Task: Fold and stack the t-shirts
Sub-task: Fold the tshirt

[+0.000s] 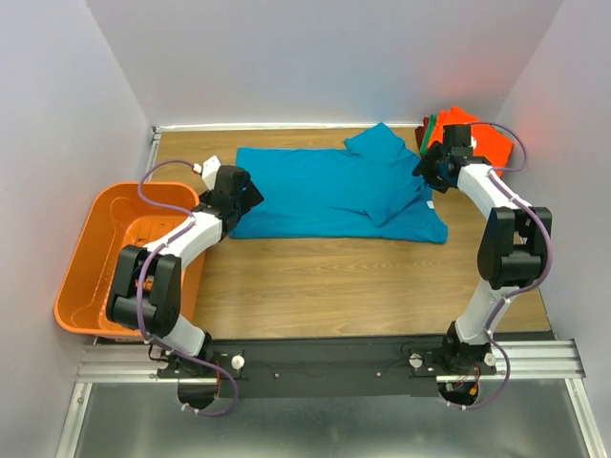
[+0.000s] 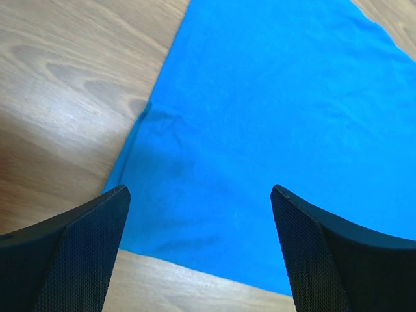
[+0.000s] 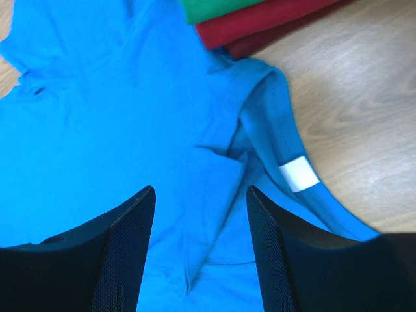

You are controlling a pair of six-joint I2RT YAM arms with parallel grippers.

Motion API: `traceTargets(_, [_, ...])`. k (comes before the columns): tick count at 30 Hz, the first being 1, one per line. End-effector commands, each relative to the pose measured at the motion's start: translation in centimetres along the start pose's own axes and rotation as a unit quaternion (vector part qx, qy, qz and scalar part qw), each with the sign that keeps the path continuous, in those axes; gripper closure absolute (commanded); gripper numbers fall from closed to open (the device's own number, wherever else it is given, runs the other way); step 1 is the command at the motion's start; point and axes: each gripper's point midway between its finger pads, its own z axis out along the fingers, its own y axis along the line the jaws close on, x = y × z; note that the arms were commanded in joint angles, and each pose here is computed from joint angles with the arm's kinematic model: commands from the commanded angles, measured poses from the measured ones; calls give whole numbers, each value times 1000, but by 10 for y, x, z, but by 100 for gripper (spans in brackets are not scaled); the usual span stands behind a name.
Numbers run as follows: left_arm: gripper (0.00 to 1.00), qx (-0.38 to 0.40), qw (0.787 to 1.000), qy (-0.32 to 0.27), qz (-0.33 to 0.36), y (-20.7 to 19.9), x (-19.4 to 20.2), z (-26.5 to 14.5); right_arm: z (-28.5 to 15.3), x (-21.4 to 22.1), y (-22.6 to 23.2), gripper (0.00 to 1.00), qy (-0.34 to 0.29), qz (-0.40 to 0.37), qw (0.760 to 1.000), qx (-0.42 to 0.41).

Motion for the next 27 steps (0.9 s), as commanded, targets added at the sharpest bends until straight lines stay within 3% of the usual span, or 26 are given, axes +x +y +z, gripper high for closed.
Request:
traceTargets(1, [6,29,999,-6,29,-14,8,-10,-15,7,17,35,4,-27,999,-48])
traceTargets(6, [7,52,997,7,50,-28,28,-17,-16,39,22,36,5,-81,997,-18])
traceTargets(16, [9,65,994,29,80,-40,47,-14,0,91,16,51,43,-109,993,17])
traceTargets(27, [9,65,994,29,78,-41,46,-14,11,115,13,52,55,-136,988,40])
